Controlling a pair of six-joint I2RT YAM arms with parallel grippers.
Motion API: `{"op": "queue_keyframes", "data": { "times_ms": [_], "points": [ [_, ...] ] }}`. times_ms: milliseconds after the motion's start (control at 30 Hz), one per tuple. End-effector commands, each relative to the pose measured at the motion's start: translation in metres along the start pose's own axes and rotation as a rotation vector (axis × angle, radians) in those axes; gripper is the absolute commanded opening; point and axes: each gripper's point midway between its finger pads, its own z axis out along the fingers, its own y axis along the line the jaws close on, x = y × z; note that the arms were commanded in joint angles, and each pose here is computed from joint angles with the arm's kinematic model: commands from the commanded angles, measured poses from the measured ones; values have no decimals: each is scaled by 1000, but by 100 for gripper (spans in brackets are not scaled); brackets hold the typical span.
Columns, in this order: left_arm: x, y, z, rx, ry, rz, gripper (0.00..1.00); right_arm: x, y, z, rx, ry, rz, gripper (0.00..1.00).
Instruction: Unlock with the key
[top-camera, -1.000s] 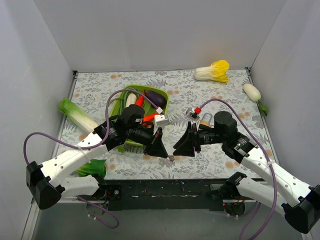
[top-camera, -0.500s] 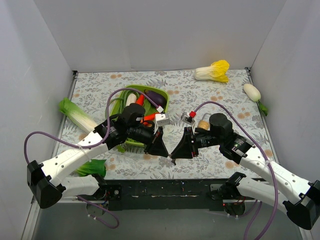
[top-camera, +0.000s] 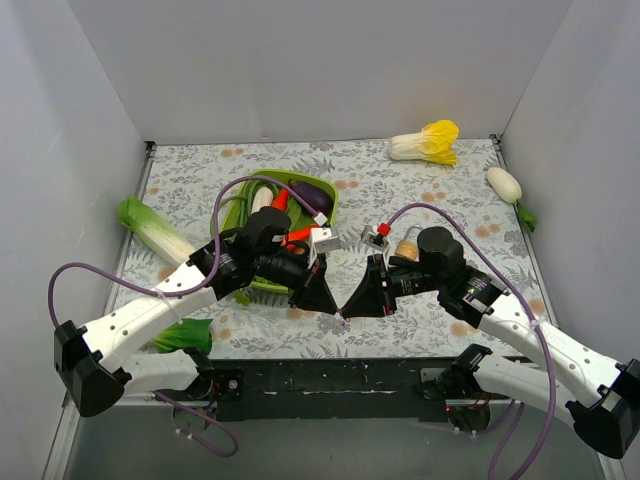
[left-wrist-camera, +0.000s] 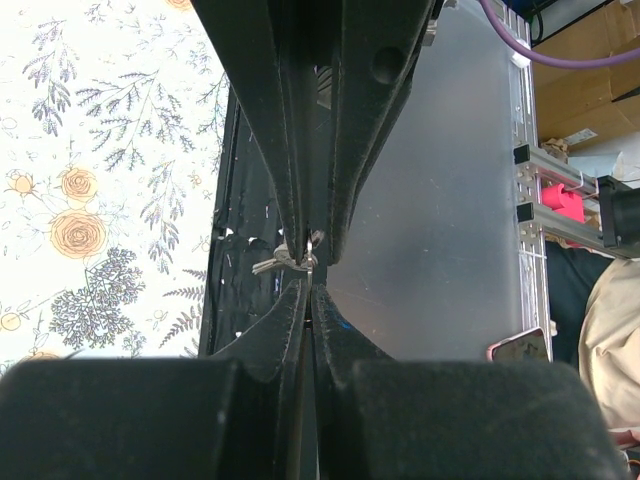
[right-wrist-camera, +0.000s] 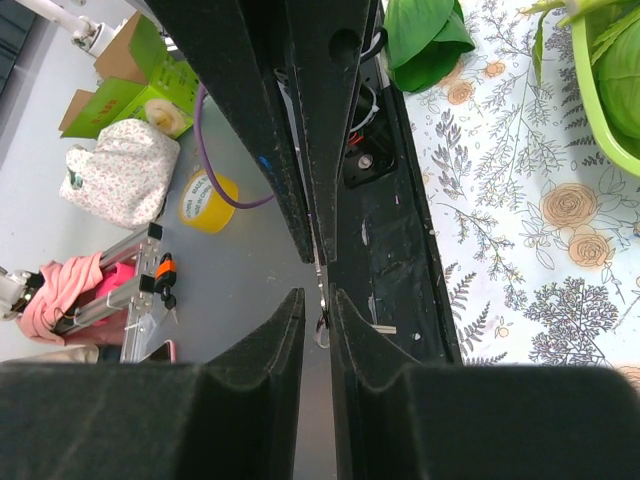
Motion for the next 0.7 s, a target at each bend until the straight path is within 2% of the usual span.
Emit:
{"op": "queue_keyframes", "data": {
  "times_ms": [0,100,133,167,400,433,467,500,533,567,667],
  "points": [
    [-19,-6,-6,-6,-49,60,0,-2,5,1,-22,-3,-29,21],
    [-20,-6,-6,-3,-57,66,0,-2,4,1,-23,-2,-30,14],
    [-21,-7,-6,-3,-60,66,0,-1,4,1,-22,-2,-28,5],
    [-21,-7,-6,-3,-60,63,0,-1,4,1,-20,-5,-31,1],
    [-32,-3,-5,-27,-112,64,0,-1,4,0,-17,-24,-43,1],
    [-34,1,-5,-45,-123,60,35,-3,5,0,-18,-33,-42,1],
    [-37,6,-6,-77,-141,60,57,-7,-1,-1,25,-60,-39,1],
    [-42,8,-6,-90,-164,63,75,-11,-4,-1,54,-81,-33,1],
    [-45,12,-7,-110,-181,56,89,-15,-8,-3,82,-104,-39,1],
    [-50,17,-9,-143,-204,54,98,-22,-13,-5,123,-135,-51,1],
    [-61,26,-11,-174,-242,41,98,-30,-25,-15,190,-188,-63,1]
  ]
}}
